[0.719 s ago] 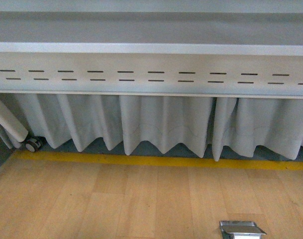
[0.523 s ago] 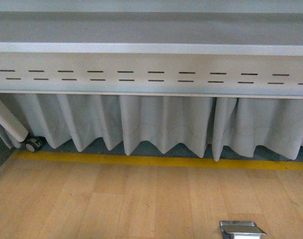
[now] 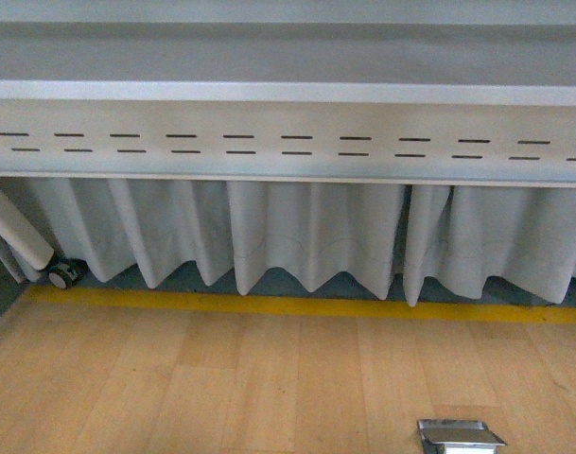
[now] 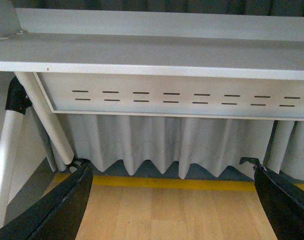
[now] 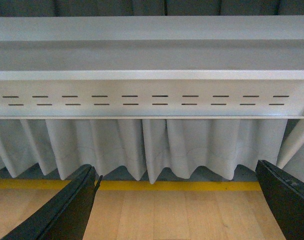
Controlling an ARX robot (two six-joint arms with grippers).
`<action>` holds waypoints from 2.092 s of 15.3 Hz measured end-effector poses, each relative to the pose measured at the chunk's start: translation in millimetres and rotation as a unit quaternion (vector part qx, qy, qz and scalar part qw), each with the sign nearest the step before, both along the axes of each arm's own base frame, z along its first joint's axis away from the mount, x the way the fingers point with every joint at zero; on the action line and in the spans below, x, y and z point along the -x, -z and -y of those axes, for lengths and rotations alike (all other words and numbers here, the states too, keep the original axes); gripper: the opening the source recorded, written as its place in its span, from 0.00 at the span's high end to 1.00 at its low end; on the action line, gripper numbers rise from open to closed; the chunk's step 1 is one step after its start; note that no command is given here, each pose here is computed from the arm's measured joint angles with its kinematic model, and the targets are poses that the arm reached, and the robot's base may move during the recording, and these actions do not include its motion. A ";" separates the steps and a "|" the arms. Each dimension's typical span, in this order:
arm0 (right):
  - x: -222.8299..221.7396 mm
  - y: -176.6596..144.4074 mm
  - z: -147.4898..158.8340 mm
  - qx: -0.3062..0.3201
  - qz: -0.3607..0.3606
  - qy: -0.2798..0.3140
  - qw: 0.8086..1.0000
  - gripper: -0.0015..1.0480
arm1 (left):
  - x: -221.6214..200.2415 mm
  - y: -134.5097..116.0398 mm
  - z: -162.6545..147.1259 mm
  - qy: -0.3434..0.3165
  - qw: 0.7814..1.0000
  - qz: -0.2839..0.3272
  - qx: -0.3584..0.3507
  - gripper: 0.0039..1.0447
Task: Open oven
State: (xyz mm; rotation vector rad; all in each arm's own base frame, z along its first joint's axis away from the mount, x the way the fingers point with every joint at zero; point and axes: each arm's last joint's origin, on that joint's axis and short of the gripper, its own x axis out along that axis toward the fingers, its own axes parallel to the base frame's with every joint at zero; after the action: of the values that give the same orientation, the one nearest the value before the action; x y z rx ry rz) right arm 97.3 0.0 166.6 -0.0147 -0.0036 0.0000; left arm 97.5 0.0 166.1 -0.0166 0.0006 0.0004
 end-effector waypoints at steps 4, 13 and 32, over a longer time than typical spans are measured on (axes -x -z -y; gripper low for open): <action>0.0 0.0 0.0 0.000 0.000 0.000 1.000 0.06 | 0.0 0.0 0.0 0.000 1.000 0.000 0.000 0.06; 0.0 0.0 0.0 0.000 0.000 0.000 1.000 0.06 | 0.0 0.0 0.0 0.000 1.000 0.000 0.000 0.06; 0.0 0.0 0.0 0.000 0.000 0.000 1.000 0.06 | 0.0 0.0 0.0 0.000 1.000 0.000 0.000 0.06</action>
State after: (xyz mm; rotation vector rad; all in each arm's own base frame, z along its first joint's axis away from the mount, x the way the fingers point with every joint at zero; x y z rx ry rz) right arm 97.3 0.0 166.6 -0.0147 -0.0036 0.0000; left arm 97.5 0.0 166.1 -0.0166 0.0006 0.0004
